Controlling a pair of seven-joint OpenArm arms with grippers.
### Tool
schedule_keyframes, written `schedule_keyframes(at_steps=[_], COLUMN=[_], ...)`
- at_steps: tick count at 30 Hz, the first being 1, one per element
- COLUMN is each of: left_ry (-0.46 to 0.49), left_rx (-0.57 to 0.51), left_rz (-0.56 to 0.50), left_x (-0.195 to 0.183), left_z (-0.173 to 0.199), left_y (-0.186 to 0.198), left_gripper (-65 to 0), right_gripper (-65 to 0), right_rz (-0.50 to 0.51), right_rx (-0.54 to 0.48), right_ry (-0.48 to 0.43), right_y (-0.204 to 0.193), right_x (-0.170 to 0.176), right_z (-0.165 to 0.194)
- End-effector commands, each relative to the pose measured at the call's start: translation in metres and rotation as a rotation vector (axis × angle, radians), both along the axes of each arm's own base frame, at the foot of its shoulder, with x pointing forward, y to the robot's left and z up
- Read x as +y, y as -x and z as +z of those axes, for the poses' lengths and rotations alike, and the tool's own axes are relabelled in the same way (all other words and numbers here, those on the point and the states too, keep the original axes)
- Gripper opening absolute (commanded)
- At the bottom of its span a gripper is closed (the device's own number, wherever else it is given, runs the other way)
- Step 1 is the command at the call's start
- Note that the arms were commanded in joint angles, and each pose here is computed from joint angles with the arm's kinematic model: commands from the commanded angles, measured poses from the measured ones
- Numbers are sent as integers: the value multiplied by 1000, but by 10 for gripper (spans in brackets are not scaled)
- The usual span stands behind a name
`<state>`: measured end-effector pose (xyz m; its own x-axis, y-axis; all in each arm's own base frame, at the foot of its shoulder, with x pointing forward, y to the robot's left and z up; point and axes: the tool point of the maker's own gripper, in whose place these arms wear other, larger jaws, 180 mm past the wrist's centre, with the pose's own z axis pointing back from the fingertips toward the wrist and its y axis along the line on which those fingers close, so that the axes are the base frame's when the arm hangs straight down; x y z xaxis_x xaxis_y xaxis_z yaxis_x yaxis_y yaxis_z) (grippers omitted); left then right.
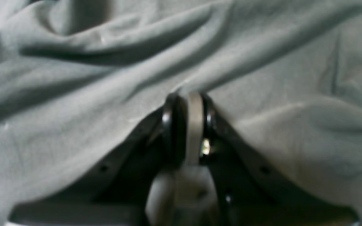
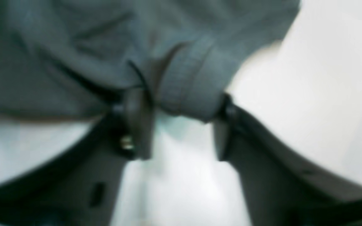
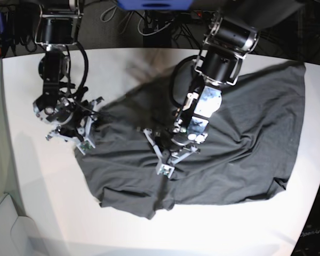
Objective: Layout the t-shirt on the table in an organized manner, then fold the t-shirt properly
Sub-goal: 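Release the shirt with the left gripper and move it toward the shirt middle, then move the right gripper beside the left gripper and grasp the shirt fabric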
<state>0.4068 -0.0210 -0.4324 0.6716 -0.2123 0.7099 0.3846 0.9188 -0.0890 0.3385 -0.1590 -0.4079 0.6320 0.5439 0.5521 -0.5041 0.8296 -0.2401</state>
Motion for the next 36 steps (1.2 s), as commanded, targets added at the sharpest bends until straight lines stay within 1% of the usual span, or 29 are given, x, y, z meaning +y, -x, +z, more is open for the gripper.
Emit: schedule_keyframes(at_steps=[1, 2, 3, 7, 15, 20, 24, 27, 32, 36], left_ry=[-47, -47, -47, -60, -64, -63, -63, -63, -61, -58], left_rx=[30, 30, 30, 41, 67, 69, 69, 69, 68, 64], left_rz=[13, 13, 13, 18, 20, 20, 20, 20, 20, 21], left_x=[11, 11, 11, 17, 20, 20, 20, 20, 19, 19], left_z=[-4, -4, -4, -9, -18, -18, -18, -18, -18, -17], left_y=[0, 0, 0, 1, 7, 7, 7, 7, 8, 7], left_gripper=[-587, -587, -587, -587, -587, -587, -587, -587, -587, -587], right_gripper=[-523, -598, -650, -650, -650, -650, -650, -650, -650, -650], right_rz=[-3, -2, -1, 18, 261, 419, 503, 508, 501, 509], right_rx=[-61, -67, -68, -143, -250, -248, -257, -261, -219, -208], right_ry=[2, -5, -18, -20, 4, 18, 21, 14, 35, 11], right_y=[-16, -19, -19, -32, -39, -36, -42, -57, -89, -109], right_x=[-2, 1, 7, 17, 94, 143, 175, 185, 181, 182], right_z=[18, 20, 20, 45, 82, 82, 87, 93, 89, 85])
